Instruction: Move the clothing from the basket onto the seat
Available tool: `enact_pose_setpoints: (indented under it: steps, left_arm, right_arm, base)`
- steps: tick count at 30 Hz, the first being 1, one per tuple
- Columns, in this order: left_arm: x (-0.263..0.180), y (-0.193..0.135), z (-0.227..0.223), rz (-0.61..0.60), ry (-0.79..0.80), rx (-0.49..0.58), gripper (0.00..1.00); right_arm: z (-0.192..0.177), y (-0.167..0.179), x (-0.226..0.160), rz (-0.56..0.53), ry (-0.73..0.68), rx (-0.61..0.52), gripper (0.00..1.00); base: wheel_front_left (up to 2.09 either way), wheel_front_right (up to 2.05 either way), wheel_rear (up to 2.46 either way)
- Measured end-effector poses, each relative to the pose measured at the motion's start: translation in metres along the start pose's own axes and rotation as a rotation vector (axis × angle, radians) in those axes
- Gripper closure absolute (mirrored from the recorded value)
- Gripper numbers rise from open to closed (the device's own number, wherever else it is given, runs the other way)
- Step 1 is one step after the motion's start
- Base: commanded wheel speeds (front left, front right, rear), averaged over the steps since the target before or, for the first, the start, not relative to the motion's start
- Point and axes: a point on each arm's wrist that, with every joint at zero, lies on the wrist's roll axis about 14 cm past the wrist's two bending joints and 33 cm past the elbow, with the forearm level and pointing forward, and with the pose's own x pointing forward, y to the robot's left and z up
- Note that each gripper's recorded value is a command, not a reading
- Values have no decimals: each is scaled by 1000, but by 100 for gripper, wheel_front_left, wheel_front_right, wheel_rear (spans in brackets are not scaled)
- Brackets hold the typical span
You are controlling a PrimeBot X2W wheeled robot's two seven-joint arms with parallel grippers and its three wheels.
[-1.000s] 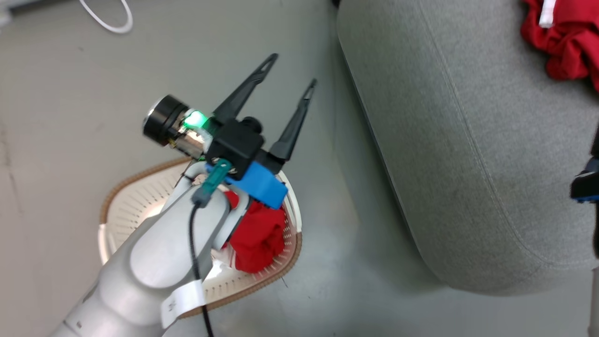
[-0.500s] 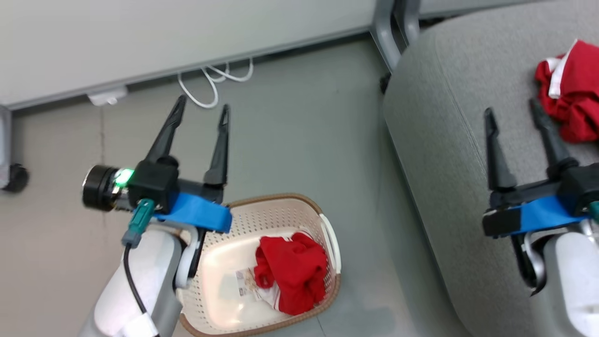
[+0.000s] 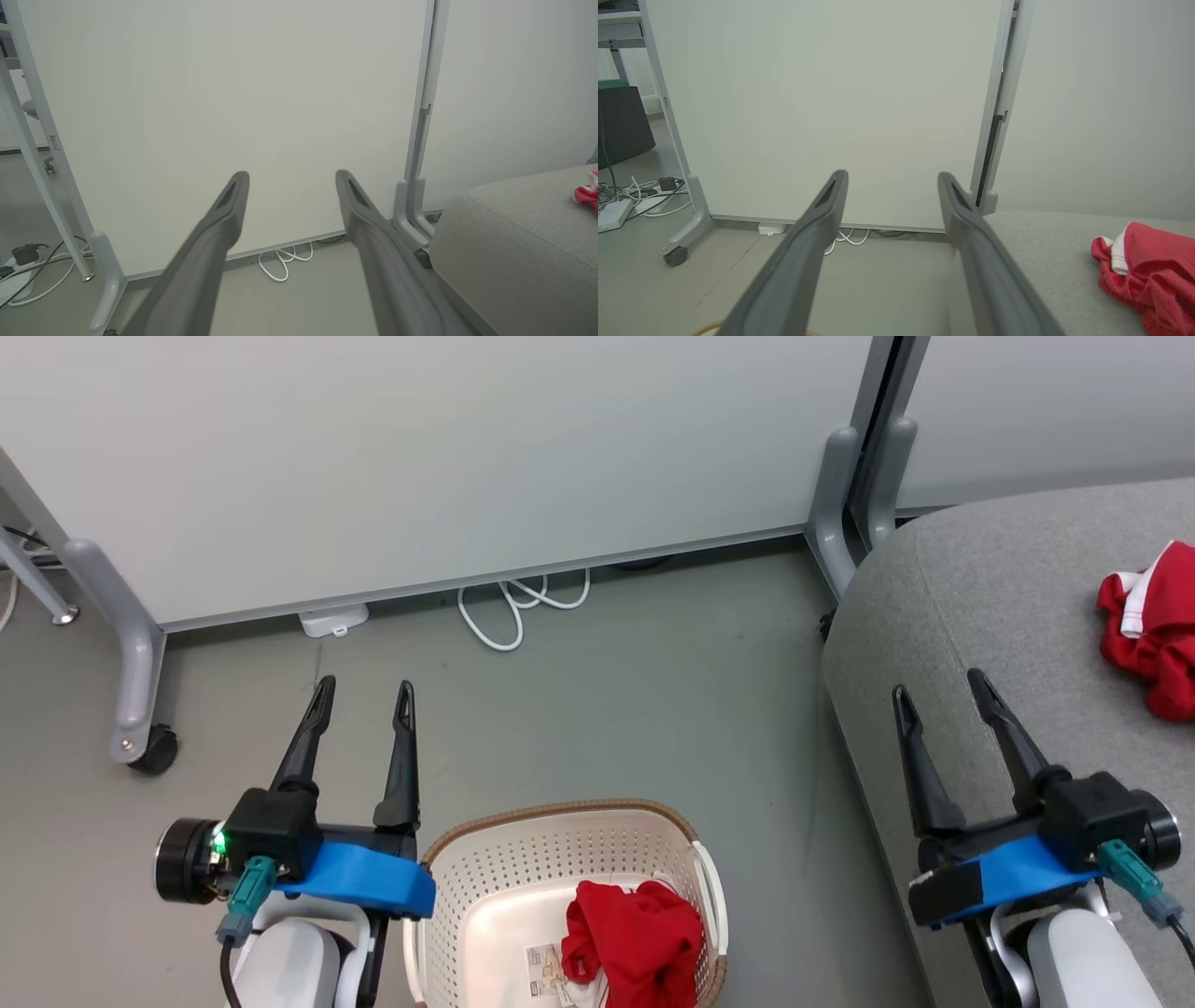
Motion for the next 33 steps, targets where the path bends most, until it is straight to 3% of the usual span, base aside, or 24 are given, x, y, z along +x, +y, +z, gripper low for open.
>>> enact_pose_setpoints:
  steps: [13,33]
  left_arm:
    - [-41,19,-1,80,11,-20,0]
    - [-47,26,-3,94,16,-10,0]
  right_arm:
    - [-10,7,-31,-11,39,37,0]
    - [-17,13,-33,-14,57,63,0]
  base:
    - [0,0,0]
    - [0,0,0]
